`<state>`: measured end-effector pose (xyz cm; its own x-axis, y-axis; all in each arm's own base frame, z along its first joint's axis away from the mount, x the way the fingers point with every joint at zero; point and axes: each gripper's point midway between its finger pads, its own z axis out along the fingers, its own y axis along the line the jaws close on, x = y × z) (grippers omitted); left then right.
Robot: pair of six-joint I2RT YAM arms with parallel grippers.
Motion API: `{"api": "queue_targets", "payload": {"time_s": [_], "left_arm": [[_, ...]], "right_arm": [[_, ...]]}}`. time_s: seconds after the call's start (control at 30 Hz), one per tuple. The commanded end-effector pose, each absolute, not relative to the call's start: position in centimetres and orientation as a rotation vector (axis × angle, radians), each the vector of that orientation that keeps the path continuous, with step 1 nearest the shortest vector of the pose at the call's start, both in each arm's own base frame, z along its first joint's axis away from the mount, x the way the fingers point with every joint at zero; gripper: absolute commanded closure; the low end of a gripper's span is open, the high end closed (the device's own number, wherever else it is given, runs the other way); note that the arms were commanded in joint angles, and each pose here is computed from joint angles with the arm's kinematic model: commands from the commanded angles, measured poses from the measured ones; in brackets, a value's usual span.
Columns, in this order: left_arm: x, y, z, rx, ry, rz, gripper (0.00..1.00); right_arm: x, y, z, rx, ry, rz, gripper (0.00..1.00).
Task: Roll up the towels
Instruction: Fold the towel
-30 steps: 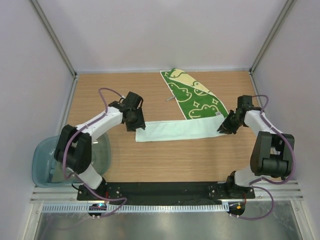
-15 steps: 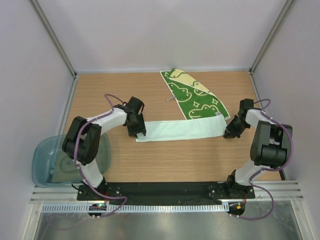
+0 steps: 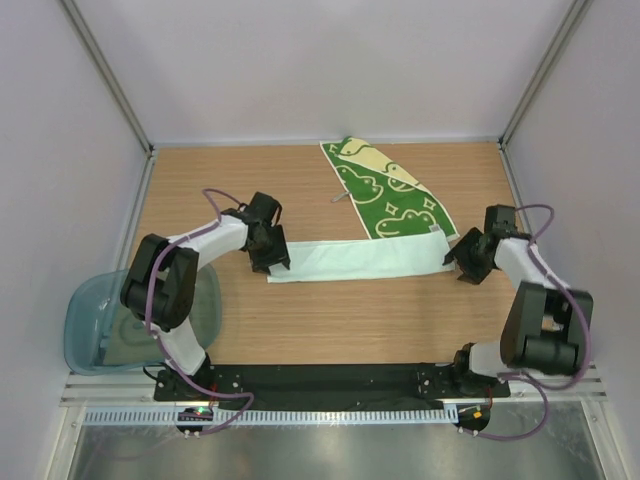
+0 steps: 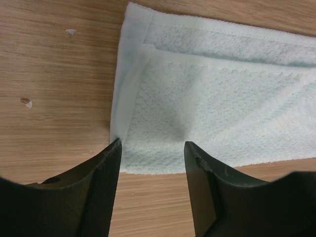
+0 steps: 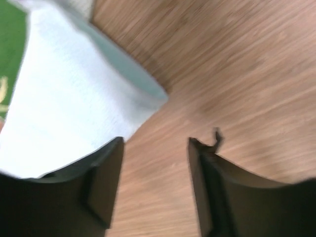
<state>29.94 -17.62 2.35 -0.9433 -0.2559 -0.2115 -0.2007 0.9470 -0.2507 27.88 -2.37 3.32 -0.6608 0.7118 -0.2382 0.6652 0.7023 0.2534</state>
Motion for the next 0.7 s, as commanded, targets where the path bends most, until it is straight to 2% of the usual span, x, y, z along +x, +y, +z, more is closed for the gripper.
{"api": "queue_targets", "payload": {"time_s": [0.0, 0.03, 0.07, 0.17, 0.3, 0.47, 0.67], "left_arm": [[29.6, -16.4, 3.3, -0.286, 2.872, -0.271, 0.43], [30.1, -16.7, 4.2, -0.279, 2.856, -0.286, 0.41], [29.9, -16.7, 4.7, -0.270, 2.861, -0.285, 0.38], [30.9, -17.0, 7.1, -0.222, 2.831, -0.304, 0.36], [31.0, -16.7, 9.5, -0.137, 2.828, -0.277, 0.35], [30.8, -16.1, 10.4, -0.060, 2.799, -0.263, 0.34], [30.2, -15.4, 10.6, 0.009, 2.805, -0.237, 0.34]], "right_arm": [[29.1, -0.6, 7.7, 1.014, 2.366, 0.416, 0.34], [28.9, -0.6, 7.8, 1.015, 2.359, 0.411, 0.28], [28.6, -0.6, 7.7, 1.023, 2.368, 0.401, 0.26], [28.0, -0.7, 6.6, 1.047, 2.406, 0.375, 0.27], [28.0, -0.4, 5.4, 1.084, 2.379, 0.405, 0.32], [28.7, -0.9, 4.1, 1.102, 2.381, 0.383, 0.44], [29.6, -1.6, 3.7, 1.092, 2.342, 0.351, 0.45]]}}
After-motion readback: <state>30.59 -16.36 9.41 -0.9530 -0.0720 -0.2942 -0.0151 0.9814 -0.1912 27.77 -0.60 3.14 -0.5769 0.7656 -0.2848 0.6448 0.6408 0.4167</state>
